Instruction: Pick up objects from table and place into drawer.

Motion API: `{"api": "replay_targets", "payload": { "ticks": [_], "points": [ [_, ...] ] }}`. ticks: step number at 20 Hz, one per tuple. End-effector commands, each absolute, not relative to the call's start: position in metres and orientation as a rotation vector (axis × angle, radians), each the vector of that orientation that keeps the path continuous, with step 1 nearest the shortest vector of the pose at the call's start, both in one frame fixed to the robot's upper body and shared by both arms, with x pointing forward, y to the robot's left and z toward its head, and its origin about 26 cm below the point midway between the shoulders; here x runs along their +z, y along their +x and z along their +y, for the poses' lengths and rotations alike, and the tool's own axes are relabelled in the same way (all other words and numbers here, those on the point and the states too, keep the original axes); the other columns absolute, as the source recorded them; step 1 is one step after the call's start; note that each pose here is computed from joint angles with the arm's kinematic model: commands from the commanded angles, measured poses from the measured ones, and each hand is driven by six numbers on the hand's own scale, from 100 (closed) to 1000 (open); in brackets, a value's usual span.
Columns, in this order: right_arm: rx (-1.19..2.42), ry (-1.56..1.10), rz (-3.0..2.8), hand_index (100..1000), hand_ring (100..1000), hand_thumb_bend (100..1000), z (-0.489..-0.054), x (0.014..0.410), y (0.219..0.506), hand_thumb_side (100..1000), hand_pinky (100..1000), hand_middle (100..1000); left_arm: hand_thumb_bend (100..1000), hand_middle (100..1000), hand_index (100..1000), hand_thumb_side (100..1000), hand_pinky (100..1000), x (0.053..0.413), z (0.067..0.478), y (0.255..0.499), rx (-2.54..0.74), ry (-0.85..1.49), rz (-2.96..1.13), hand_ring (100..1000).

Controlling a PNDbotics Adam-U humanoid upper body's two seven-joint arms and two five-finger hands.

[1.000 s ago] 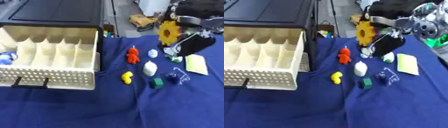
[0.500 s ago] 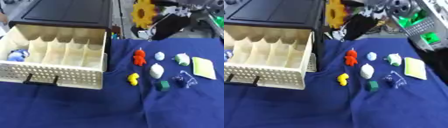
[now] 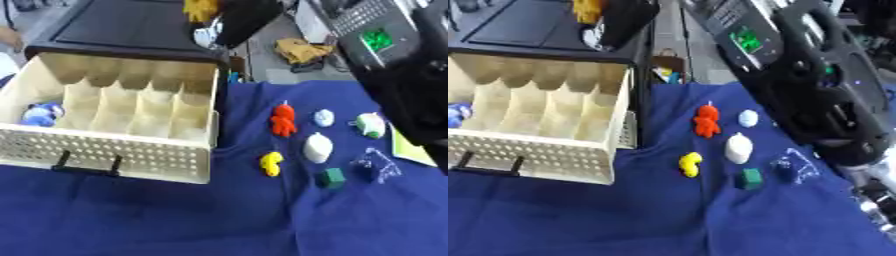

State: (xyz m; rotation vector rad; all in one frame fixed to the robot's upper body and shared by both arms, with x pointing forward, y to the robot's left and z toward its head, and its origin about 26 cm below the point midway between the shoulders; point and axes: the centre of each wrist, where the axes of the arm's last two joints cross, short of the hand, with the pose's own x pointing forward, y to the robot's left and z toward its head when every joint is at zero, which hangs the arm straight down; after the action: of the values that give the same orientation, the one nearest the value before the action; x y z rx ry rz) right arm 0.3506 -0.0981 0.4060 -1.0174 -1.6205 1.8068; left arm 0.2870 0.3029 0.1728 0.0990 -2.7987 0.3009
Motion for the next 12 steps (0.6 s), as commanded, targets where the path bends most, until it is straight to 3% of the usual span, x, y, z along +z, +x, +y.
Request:
{"api": "replay_targets", "payload": {
  "ticks": [1, 2, 7, 10, 11, 12],
  "points": [
    [1.768, -1.025, -1.64, 487, 822, 100, -0.085, 0.41, 0.36, 513, 734, 387, 253, 605, 798, 978, 452, 0.181, 0.303, 0.287, 0.27, 0.093, -2.827, 667],
    [1.766, -1.012, -1.645, 489, 821, 100, -0.081, 0.408, 0.364, 482, 734, 387, 252, 605, 798, 977, 451, 0.181, 0.303, 0.287, 0.271, 0.092, -2.827, 668],
    [1.787, -0.955, -1.667, 531, 827, 100, -0.063, 0.398, 0.382, 511, 741, 409, 250, 605, 798, 977, 451, 0.182, 0.301, 0.287, 0.273, 0.085, -2.828, 668],
    [1.818, -0.924, -1.667, 602, 846, 100, -0.058, 0.393, 0.388, 623, 755, 486, 248, 605, 798, 976, 452, 0.182, 0.301, 0.288, 0.273, 0.085, -2.827, 669],
    [1.824, -0.914, -1.667, 610, 848, 117, -0.058, 0.393, 0.389, 629, 757, 492, 248, 605, 798, 976, 452, 0.182, 0.301, 0.288, 0.274, 0.084, -2.827, 669],
    [1.828, -0.907, -1.668, 679, 868, 245, -0.058, 0.392, 0.39, 670, 769, 549, 247, 605, 798, 975, 452, 0.182, 0.301, 0.288, 0.274, 0.084, -2.827, 669]
  ]
}}
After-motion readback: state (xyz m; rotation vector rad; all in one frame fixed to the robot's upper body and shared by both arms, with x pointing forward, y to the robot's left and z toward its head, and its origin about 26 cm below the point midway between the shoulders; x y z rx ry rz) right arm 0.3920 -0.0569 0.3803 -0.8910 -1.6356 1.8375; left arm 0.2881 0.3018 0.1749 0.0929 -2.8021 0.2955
